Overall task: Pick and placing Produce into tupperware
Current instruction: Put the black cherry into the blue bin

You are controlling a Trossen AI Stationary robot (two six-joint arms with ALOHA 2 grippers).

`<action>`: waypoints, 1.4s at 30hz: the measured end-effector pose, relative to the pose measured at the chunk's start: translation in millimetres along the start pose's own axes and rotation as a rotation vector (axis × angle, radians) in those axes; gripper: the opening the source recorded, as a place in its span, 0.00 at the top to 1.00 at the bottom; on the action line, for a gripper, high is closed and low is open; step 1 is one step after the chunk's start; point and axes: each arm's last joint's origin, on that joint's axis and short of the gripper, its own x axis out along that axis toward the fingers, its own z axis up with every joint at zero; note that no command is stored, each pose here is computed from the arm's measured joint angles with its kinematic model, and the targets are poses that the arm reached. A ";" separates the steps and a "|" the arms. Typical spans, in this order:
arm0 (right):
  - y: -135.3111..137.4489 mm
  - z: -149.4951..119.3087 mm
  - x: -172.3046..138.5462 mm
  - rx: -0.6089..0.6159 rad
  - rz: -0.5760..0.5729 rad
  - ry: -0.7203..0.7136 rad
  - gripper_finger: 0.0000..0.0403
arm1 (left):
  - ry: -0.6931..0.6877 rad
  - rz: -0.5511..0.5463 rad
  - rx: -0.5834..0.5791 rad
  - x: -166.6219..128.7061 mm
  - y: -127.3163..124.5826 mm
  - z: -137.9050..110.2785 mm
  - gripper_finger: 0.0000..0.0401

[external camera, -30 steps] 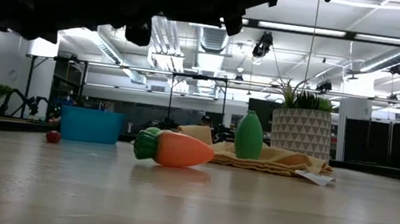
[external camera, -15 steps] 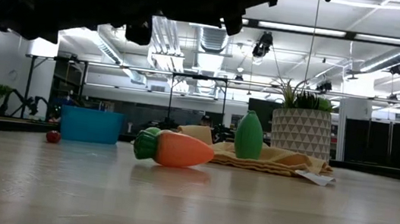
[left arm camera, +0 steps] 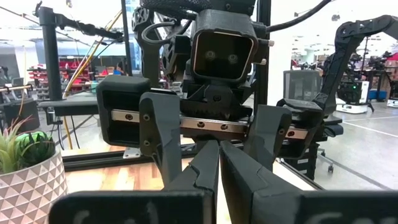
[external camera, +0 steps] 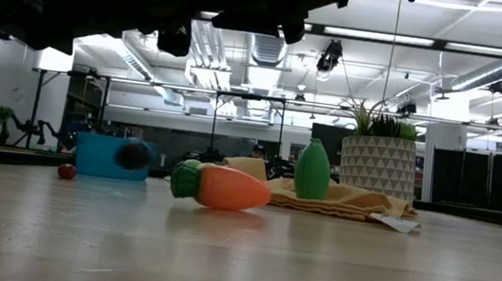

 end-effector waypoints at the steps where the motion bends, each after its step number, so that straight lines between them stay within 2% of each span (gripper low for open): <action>1: 0.0 0.0 0.0 0.000 0.000 0.000 0.45 | 0.000 0.000 0.000 0.0 0.0 0.0 1.00; 18: 0.8 -2.2 -0.5 -0.006 0.002 0.022 0.44 | -0.002 -0.001 0.000 -0.1 -0.1 0.5 1.00; 26: 3.3 4.3 -12.2 -0.012 0.019 0.038 0.44 | -0.014 -0.002 0.003 -0.7 -0.3 3.4 1.00; 35: 13.0 1.5 -43.8 0.075 0.054 0.220 0.44 | -0.040 -0.002 0.009 -2.7 -0.9 11.3 1.00; 40: 22.3 -0.8 -65.1 0.034 0.073 0.307 0.44 | -0.043 -0.003 0.009 -3.7 -1.2 13.8 1.00; 42: 22.7 -3.1 -71.5 0.037 0.043 0.343 0.44 | -0.034 -0.005 0.007 -4.0 -1.3 13.8 1.00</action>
